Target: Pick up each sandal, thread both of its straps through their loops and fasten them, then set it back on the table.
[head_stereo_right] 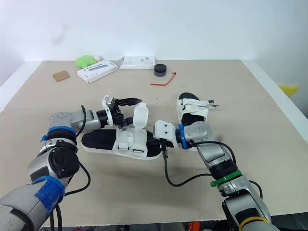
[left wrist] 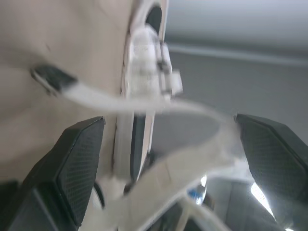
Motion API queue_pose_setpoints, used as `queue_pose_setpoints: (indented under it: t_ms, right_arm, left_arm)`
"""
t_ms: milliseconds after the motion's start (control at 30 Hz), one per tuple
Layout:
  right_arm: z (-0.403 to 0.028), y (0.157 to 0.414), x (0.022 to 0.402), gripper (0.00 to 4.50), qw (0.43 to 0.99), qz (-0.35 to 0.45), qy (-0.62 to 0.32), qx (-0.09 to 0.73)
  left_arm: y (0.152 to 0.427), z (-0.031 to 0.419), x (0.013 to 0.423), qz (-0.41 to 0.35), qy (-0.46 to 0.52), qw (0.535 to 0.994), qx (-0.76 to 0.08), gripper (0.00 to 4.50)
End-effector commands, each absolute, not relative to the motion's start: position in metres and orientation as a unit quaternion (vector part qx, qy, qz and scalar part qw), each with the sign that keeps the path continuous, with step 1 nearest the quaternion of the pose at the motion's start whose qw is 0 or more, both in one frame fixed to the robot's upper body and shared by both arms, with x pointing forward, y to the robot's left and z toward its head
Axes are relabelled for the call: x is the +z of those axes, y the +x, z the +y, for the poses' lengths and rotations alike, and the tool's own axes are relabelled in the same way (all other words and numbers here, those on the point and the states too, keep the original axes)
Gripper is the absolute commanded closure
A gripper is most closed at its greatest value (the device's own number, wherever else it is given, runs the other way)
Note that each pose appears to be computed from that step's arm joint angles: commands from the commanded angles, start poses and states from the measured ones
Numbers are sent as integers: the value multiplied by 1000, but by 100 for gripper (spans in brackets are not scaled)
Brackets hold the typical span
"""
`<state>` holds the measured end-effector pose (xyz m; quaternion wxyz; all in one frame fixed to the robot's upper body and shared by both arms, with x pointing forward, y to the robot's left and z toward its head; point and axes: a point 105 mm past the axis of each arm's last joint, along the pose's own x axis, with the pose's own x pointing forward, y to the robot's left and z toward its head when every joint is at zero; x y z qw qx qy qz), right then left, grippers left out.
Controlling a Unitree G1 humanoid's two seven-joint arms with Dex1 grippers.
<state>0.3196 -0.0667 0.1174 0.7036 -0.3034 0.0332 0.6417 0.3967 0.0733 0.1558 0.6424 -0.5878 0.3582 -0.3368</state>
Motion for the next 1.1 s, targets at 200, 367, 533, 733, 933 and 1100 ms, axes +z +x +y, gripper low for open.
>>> queue_pose_setpoints:
  t_ms: [200, 367, 533, 733, 933, 1100]
  right_arm:
    - [-71, 319, 114, 450, 707, 43, -308, 635]
    - [-73, 321, 115, 450, 707, 43, -311, 634]
    - [-72, 320, 114, 450, 706, 43, -312, 635]
    - [-71, 320, 115, 450, 704, 41, -312, 636]
    - [-71, 319, 114, 450, 703, 41, -313, 637]
    - [-70, 318, 114, 450, 703, 40, -312, 638]
  left_arm:
    - [409, 55, 166, 339, -618, 628, -330, 6]
    - [411, 48, 166, 342, -619, 627, -327, 6]
    - [410, 44, 163, 352, -610, 632, -324, 6]
    - [414, 44, 159, 353, -625, 626, -305, 6]
    - [415, 44, 163, 351, -626, 626, -306, 6]
    - [414, 47, 172, 334, -625, 624, -330, 58]
